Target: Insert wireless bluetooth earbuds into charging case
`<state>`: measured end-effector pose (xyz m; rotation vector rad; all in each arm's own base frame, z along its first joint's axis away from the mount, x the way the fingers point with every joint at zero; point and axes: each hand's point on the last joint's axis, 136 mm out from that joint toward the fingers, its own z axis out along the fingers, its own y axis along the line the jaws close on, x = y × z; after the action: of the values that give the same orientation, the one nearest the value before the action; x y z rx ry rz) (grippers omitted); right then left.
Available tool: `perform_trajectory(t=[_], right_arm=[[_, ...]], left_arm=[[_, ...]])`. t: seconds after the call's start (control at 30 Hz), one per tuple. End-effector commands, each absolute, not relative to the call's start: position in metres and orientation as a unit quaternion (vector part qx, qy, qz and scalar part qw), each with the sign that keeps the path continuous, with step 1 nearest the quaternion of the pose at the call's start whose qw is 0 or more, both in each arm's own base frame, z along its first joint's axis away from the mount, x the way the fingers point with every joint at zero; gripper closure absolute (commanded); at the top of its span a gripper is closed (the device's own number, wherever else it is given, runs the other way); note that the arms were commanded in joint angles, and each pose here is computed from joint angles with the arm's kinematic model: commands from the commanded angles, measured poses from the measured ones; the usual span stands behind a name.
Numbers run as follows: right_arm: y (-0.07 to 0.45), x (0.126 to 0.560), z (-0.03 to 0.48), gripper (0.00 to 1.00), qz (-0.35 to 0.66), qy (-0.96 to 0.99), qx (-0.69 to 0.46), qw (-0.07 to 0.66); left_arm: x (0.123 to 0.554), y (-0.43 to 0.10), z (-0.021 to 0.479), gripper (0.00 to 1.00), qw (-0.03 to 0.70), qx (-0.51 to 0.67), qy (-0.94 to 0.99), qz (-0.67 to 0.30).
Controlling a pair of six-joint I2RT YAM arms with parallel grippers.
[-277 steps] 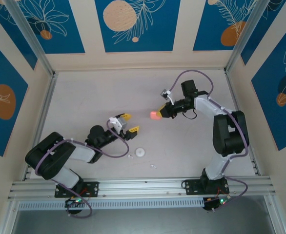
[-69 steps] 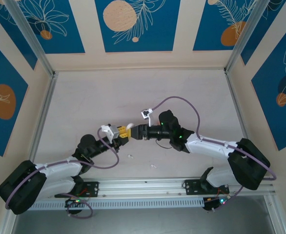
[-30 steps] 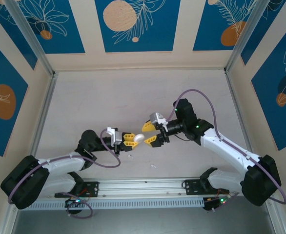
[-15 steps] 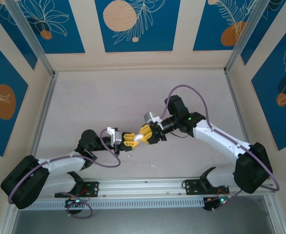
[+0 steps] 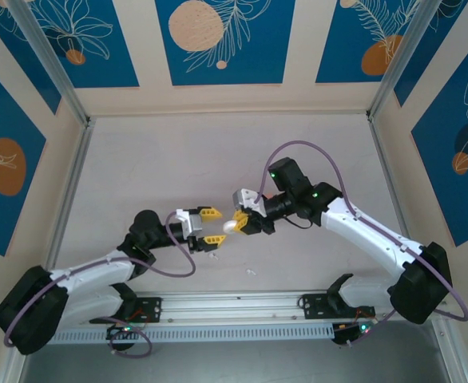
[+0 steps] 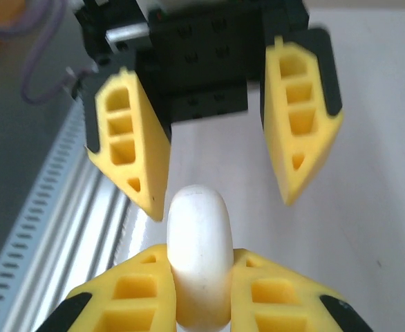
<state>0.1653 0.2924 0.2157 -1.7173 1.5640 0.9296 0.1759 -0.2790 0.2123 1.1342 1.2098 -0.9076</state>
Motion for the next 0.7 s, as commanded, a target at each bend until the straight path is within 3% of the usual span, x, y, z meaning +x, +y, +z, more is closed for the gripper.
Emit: perform_trajectory(t=[0.0,0.23,0.67], right_arm=[[0.280,0.172,0.197,0.89,0.257,0.630,-0.676,0.283],[0.298,0.166,0.188,0.89,0.238,0.613,-0.705,0.266],[0.328,0.153,0.190,0.89,0.279,0.574,-0.723,0.264]], left_arm=[[0.183,-0.273,0.195,0.41,0.574,0.523,0.542,-0.321],[0.170,-0.274,0.185,0.41,0.534,0.557,0.543,-0.332],[0.169,-0.279,0.179,0.51,0.515,0.558,0.550,-0.348]])
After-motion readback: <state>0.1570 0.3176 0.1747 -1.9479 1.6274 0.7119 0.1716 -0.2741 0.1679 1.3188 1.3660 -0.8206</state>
